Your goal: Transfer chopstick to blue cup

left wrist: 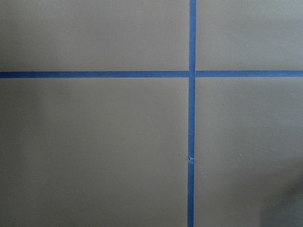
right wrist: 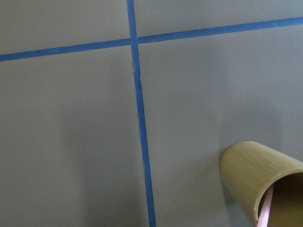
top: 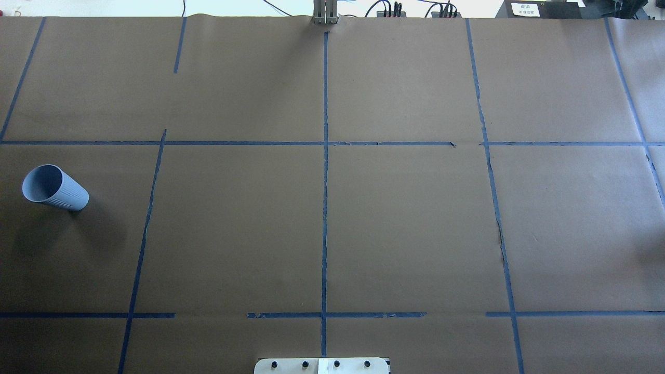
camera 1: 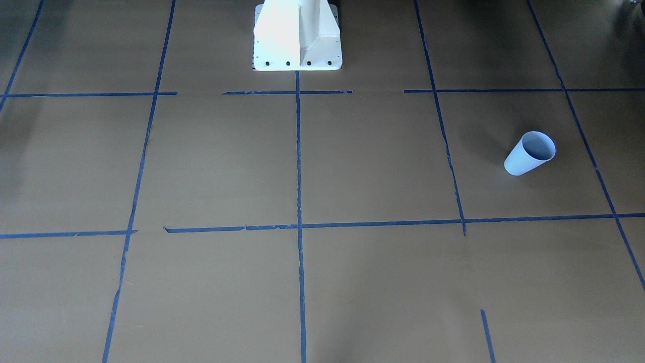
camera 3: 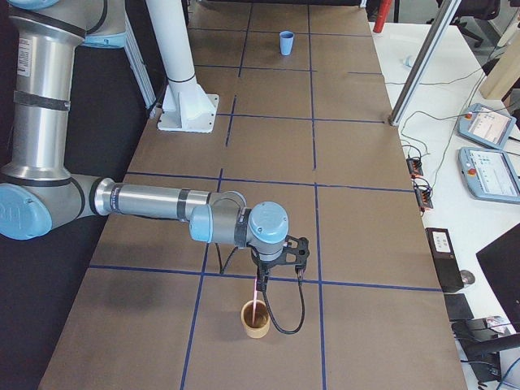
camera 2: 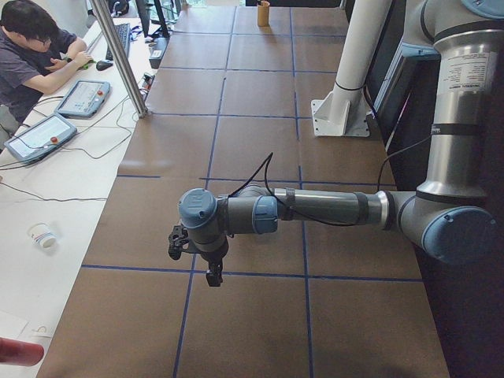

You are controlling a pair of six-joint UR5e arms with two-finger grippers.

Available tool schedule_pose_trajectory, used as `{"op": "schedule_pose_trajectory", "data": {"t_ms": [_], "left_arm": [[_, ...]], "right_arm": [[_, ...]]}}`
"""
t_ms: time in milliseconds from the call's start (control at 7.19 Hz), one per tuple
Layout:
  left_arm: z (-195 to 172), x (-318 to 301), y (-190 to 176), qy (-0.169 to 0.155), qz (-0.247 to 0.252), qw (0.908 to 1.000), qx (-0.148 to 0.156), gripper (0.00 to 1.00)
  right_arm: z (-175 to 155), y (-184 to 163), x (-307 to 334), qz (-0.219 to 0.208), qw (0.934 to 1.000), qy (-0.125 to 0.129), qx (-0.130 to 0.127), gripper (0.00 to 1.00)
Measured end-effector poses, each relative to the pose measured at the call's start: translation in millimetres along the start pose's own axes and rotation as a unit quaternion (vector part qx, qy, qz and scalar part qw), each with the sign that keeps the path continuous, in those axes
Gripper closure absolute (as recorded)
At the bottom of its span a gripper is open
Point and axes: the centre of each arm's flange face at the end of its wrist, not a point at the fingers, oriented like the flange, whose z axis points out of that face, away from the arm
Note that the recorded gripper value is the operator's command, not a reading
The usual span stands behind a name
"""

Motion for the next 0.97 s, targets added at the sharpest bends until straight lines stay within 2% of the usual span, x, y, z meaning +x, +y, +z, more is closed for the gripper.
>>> {"op": "schedule_pose_trajectory", "data": {"t_ms": [556,974], "left_arm": [[-3,3,-2,0.000,0.004,1.0000,0.005,0.00],[-25,29,-3,-0.001,0.018,0.9994,0.028,0.00]], "right_arm": [[-4,-4,-4,-0.004,1.0000,0.000,0.005,0.00],[-7,-5,-7,-0.004,1.0000,-0.001,0.008,0.00]]}}
